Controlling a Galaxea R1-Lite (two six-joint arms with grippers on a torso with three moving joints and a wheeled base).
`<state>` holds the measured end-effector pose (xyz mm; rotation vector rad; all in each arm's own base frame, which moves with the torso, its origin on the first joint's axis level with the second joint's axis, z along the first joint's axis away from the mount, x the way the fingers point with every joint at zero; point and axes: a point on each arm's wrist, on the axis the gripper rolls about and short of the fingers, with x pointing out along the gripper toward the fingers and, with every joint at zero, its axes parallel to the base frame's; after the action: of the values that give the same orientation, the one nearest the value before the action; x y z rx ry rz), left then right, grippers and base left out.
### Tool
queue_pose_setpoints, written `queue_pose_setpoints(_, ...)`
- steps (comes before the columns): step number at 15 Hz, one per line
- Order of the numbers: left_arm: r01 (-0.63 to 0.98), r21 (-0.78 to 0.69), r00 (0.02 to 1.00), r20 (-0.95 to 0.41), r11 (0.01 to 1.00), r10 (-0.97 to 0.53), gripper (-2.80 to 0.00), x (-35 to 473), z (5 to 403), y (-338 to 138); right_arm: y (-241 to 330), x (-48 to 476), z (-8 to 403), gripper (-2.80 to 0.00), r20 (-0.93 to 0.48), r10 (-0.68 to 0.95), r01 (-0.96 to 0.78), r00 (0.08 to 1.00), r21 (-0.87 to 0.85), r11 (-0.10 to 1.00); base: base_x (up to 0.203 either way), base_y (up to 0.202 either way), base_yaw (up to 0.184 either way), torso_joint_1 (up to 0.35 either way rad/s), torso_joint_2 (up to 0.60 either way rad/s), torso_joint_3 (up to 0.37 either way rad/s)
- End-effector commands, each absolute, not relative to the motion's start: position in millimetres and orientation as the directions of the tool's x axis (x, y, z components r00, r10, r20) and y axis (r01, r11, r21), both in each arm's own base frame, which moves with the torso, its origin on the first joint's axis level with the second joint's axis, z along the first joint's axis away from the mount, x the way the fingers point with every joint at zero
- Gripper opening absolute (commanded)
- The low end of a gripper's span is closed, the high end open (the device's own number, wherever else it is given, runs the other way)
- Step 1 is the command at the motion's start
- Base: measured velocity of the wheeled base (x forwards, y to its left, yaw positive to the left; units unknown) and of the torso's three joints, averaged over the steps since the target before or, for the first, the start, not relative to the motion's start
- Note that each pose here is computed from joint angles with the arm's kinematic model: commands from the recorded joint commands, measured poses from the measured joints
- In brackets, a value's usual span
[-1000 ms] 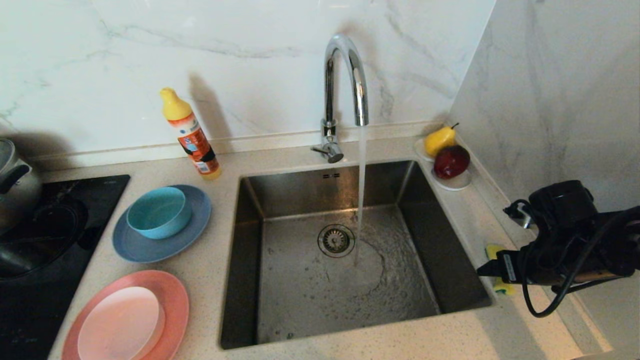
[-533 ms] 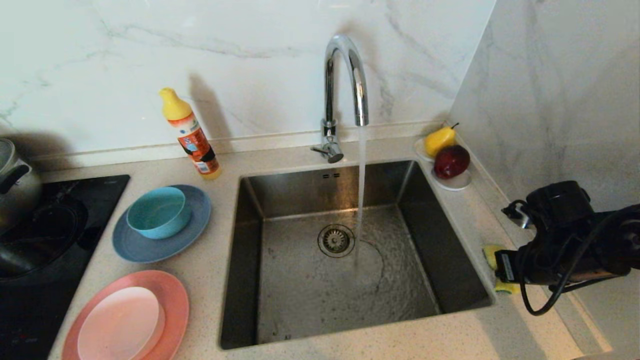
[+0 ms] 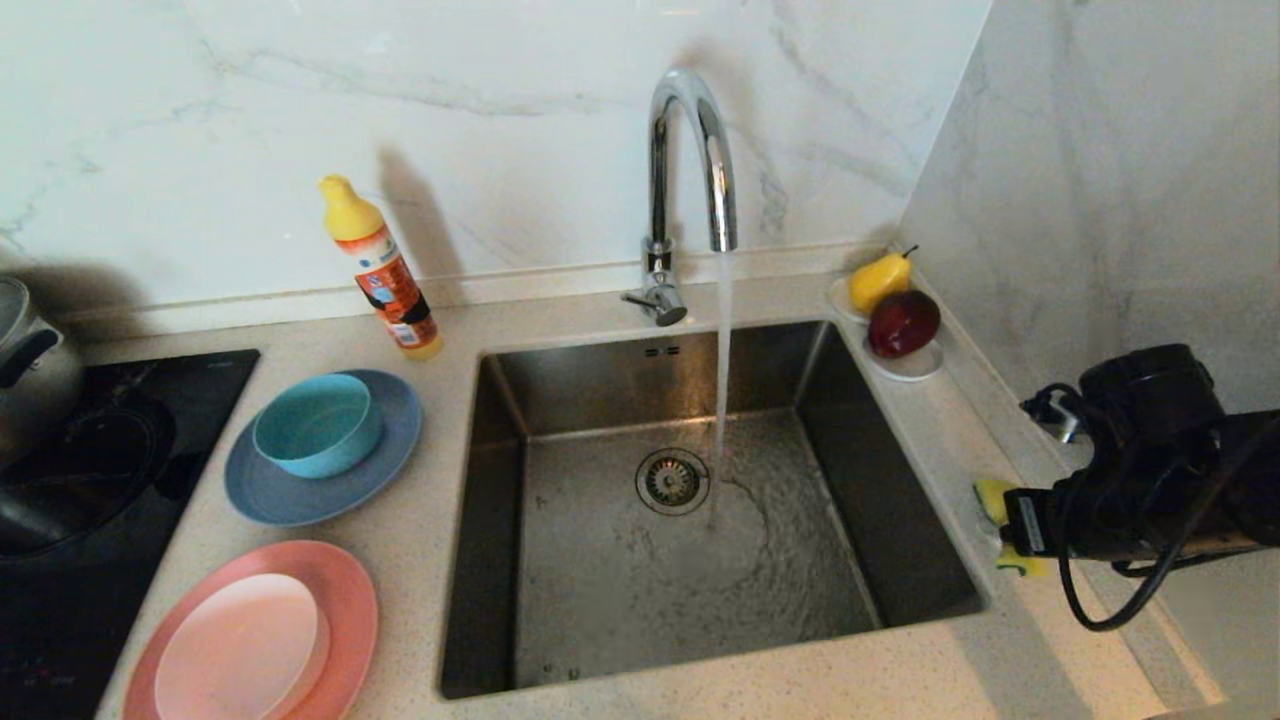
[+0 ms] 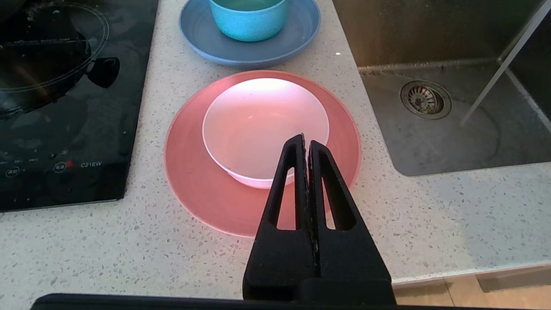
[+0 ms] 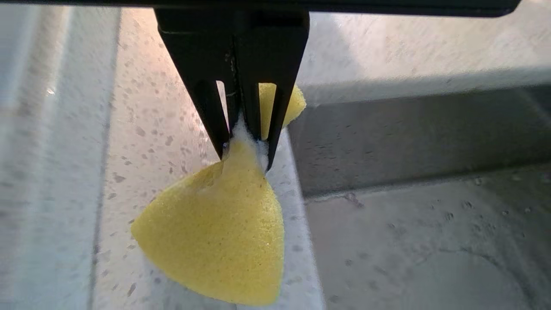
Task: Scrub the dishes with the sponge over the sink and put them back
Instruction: Pick up a bowl and the sponge
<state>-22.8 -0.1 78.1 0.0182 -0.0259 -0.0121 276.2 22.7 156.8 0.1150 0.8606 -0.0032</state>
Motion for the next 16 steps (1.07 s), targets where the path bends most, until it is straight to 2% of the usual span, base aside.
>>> queue_pose_setpoints(1,0.012,0.018,1.0,0.006,1.0,-0.012,-2.8,-21.3,73.1,-0.1,26.2,256.6,182.6,-2.8,-0.696,0.102,-0.02,0.711,0.125,0.992,0.0,0.0,0.0,0.0,0.0,0.0)
queue_pose_setpoints(7,0.012,0.018,1.0,0.007,1.0,-0.012,-2.8,-21.4,73.0,-0.1,38.6,210.4,204.7,-2.8,-0.64,0.398,-0.413,0.657,0.137,0.901,0.0,0.0,0.0,0.0,0.0,0.0)
queue_pose_setpoints(12,0.012,0.018,1.0,0.008,1.0,-0.012,-2.8,-21.4,73.0,-0.1,58.6,195.8,207.1,-2.8,-0.627,0.481,-0.544,0.613,0.106,0.832,0.0,0.0,0.0,0.0,0.0,0.0)
queue_pose_setpoints(16,0.012,0.019,1.0,0.007,1.0,-0.012,-2.8,-21.4,73.4,-0.1,63.5,183.1,212.0,-2.8,-0.626,0.497,-0.571,0.601,0.099,0.815,0.0,0.0,0.0,0.0,0.0,0.0)
